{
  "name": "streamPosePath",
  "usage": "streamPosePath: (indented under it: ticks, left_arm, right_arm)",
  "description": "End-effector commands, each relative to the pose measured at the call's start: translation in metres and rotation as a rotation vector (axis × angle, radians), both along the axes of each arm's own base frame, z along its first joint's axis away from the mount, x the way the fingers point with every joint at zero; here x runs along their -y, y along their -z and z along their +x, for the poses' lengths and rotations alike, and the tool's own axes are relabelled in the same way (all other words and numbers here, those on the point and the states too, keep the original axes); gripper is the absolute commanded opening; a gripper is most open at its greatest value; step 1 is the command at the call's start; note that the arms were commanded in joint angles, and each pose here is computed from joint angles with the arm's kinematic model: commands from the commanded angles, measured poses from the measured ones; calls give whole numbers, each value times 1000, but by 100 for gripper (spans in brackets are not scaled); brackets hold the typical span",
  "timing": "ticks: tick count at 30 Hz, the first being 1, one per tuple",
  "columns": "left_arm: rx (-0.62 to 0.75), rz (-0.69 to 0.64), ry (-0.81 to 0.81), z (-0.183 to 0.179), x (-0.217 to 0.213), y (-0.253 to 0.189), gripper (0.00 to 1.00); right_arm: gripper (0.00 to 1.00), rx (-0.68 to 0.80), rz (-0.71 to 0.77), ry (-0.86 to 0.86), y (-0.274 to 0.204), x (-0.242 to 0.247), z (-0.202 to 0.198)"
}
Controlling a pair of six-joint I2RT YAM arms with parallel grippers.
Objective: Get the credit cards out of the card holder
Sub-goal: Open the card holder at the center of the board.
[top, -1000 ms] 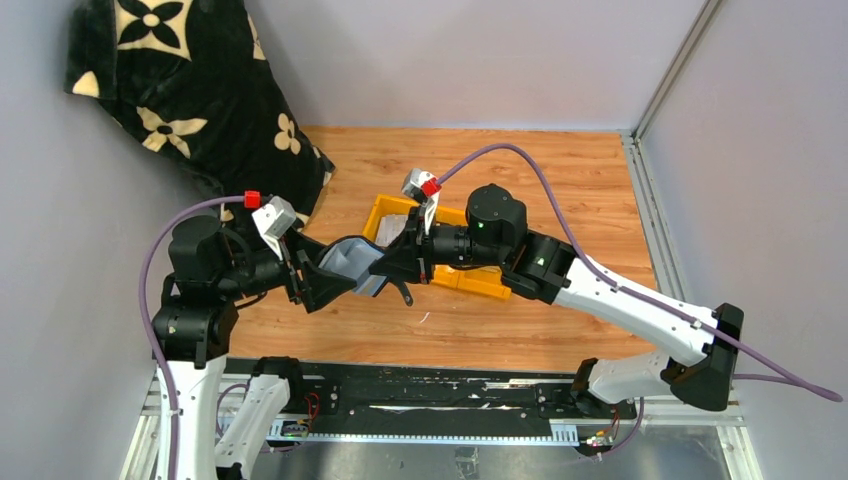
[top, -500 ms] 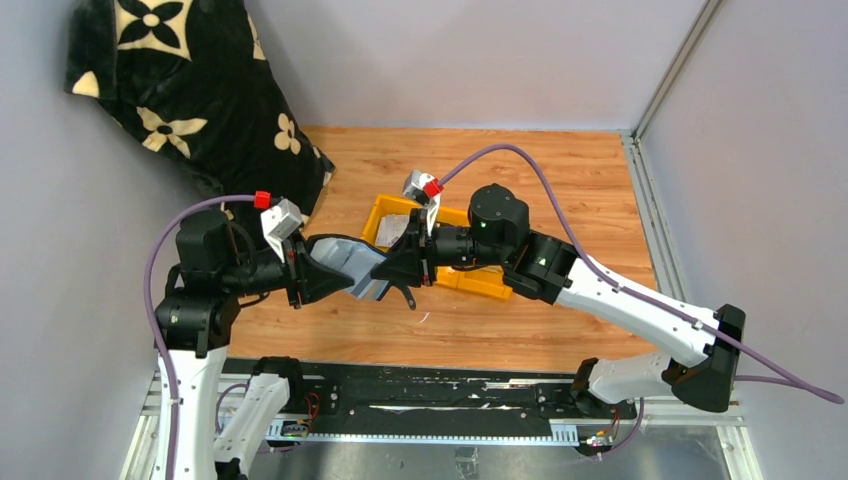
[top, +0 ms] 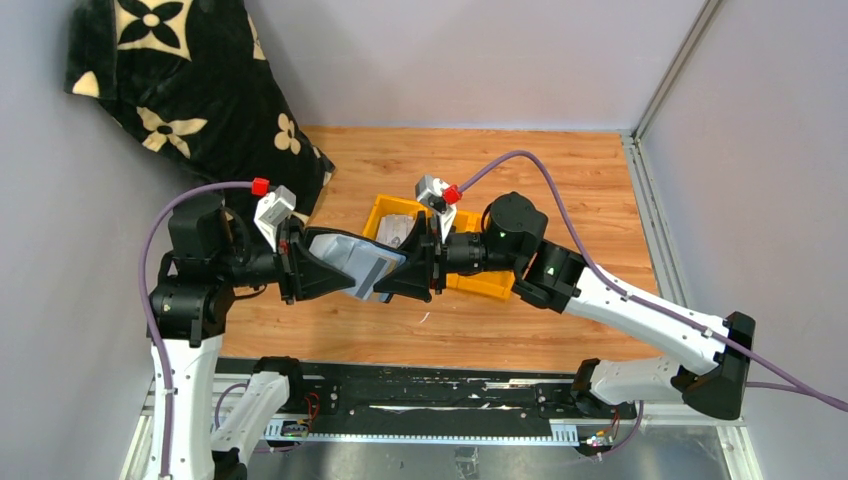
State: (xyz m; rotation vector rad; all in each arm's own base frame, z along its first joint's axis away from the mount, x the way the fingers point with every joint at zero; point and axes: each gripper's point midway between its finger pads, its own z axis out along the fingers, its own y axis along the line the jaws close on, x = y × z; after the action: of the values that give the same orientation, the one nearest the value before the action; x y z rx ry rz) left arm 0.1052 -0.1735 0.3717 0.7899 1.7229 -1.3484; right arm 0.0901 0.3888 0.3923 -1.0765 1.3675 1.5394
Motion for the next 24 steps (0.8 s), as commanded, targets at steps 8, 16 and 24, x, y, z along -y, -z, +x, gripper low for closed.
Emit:
streamPosePath:
  ticks: [8,16,24]
  left_arm:
    - [7,-46,61,-23,3,-21,11]
    - [9,-48,63,-27,3,-23,9]
    - [39,-45,56,-32,2,-23,8]
  right_arm:
    - [31,63,64,-106,-9,16,-27]
    - [29,69,54,-101,-8,17,-27]
    - [20,11,4,-31,-1,3,-9]
